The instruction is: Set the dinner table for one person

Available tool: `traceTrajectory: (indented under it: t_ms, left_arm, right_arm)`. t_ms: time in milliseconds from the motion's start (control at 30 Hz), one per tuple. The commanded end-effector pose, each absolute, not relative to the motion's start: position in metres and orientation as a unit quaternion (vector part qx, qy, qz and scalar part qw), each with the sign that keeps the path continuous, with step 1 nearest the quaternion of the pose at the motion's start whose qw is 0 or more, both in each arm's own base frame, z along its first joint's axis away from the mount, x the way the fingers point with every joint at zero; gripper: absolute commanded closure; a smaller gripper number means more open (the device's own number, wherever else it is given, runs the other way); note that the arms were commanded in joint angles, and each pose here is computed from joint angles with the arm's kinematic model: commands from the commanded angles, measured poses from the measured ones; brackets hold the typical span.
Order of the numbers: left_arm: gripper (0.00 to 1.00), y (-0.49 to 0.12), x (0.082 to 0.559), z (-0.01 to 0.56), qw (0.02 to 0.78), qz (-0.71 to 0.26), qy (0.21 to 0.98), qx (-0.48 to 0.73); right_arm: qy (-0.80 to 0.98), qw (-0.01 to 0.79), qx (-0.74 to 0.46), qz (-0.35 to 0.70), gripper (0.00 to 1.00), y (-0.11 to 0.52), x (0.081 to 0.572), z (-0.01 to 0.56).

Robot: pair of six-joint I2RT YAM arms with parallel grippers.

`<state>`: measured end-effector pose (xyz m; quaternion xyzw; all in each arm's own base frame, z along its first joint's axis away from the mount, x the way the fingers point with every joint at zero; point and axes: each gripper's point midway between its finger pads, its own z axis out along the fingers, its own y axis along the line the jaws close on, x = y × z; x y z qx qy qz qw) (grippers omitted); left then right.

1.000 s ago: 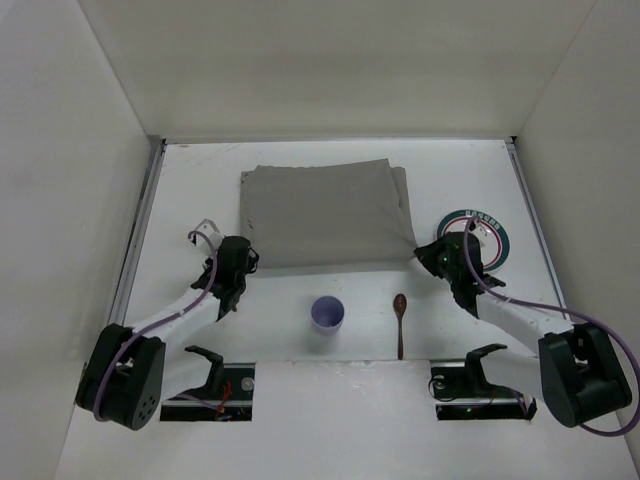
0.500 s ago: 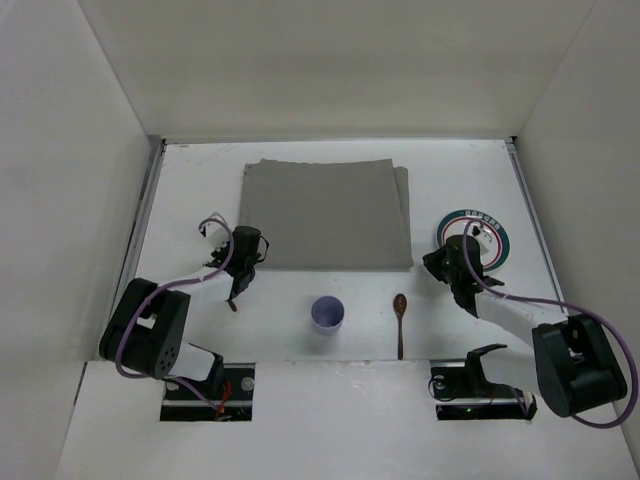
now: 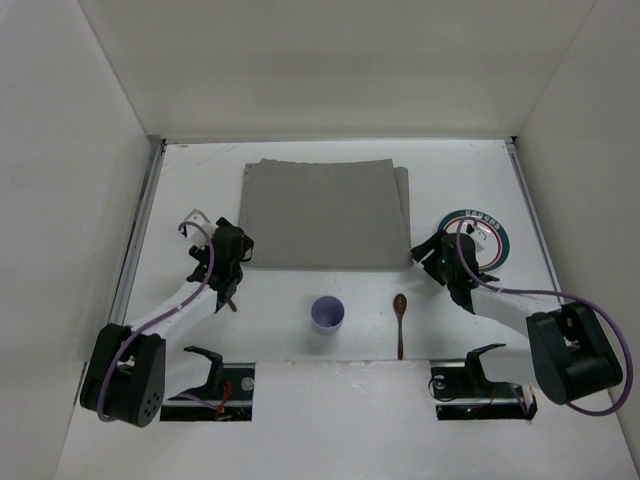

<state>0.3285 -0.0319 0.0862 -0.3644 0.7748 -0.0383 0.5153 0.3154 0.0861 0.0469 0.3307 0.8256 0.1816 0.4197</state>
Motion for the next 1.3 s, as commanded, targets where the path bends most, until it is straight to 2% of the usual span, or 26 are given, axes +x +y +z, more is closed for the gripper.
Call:
traceTrajectory:
  t_ms: [0,67,167,333,400,533,633,767,1000,1067,1200,1267]
  left_arm:
    - [0.39,-0.030,0.322,0.098,0.527,-0.029,0.773,-0.352]
    - [0.39,-0.035,0.319,0.102,0.535,-0.034,0.771,-0.344]
    - [0.40,-0.044,0.313,0.103,0.539,-0.040,0.774,-0.330]
    - [0.40,-0.068,0.311,0.091,0.526,-0.058,0.790,-0.309]
    - [0.40,-0.078,0.312,0.085,0.520,-0.063,0.797,-0.300]
    - [0.41,-0.084,0.318,0.073,0.514,-0.061,0.803,-0.295]
    - [0.41,-0.087,0.319,0.065,0.509,-0.058,0.808,-0.292]
    - [0.42,-0.087,0.318,0.057,0.501,-0.058,0.812,-0.295]
    - [0.43,-0.082,0.314,0.048,0.493,-0.056,0.813,-0.305]
    - [0.43,-0.081,0.314,0.047,0.492,-0.056,0.813,-0.307]
    - [0.43,-0.083,0.314,0.047,0.492,-0.058,0.813,-0.307]
    - [0.43,-0.083,0.313,0.047,0.490,-0.058,0.814,-0.306]
  right_arm:
    - [0.810,0.436,0.321,0.225,0.30,0.104,0.338,0.065]
    - [0.810,0.433,0.319,0.233,0.33,0.108,0.341,0.065]
    - [0.812,0.423,0.326,0.237,0.44,0.112,0.346,0.063]
    - [0.812,0.411,0.329,0.253,0.51,0.123,0.348,0.058]
    - [0.804,0.415,0.338,0.259,0.51,0.120,0.342,0.060]
    - [0.782,0.451,0.357,0.240,0.34,0.100,0.328,0.071]
    - [0.789,0.450,0.340,0.245,0.28,0.104,0.322,0.077]
    - [0.796,0.432,0.332,0.262,0.29,0.113,0.319,0.073]
    - [0.811,0.401,0.338,0.259,0.39,0.121,0.326,0.056]
    - [0.816,0.396,0.333,0.259,0.45,0.125,0.329,0.055]
    - [0.813,0.392,0.337,0.268,0.79,0.128,0.330,0.056]
    - [0.804,0.400,0.353,0.263,0.90,0.116,0.327,0.058]
